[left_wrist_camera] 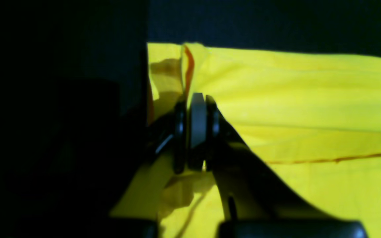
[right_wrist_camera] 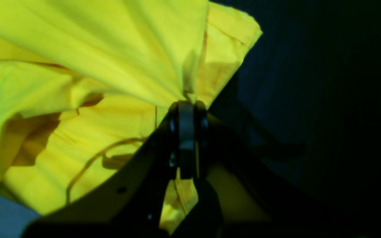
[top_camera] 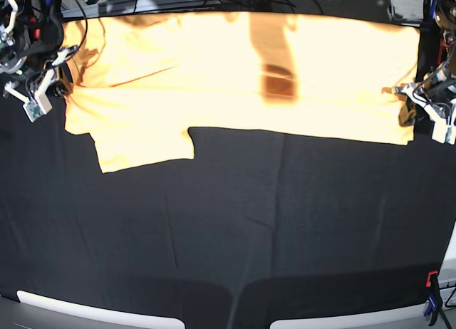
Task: Layout the t-shirt on the table in an organized manner, then fold the t-shirt properly
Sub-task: 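Lift the hem and fold it over toward the collar with both grippers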
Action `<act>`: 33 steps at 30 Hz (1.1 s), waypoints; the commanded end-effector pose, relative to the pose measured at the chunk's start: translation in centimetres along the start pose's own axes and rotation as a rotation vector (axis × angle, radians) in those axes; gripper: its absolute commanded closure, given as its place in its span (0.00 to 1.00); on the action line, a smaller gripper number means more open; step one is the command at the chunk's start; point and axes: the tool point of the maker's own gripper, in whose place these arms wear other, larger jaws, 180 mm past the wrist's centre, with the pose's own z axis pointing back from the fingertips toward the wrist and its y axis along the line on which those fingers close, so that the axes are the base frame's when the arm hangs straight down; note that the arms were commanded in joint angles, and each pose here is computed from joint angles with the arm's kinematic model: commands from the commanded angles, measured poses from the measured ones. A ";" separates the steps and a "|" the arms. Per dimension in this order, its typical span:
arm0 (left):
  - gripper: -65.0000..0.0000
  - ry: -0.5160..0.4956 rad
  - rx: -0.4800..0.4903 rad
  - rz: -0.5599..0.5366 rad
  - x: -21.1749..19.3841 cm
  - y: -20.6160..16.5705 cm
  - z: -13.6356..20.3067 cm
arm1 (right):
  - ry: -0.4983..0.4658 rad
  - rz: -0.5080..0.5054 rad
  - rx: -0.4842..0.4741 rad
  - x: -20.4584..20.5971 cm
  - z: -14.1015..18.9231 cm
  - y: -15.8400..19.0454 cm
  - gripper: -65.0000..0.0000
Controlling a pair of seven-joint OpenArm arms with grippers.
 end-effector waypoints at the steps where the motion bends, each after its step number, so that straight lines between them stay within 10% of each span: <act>1: 1.00 -0.034 0.013 -0.024 1.3 0.7 0.7 | -0.041 0.024 -0.019 1.2 0.9 -0.8 1.00; 30: 1.00 0.088 0.046 -0.064 -2.3 1.8 1.9 | 0.081 -0.045 -0.002 -4.4 3.2 -0.2 1.00; 33: 0.85 0.095 0.049 -0.069 -2.3 2.0 2.0 | 0.074 -0.048 -0.002 -4.2 3.1 -0.3 0.76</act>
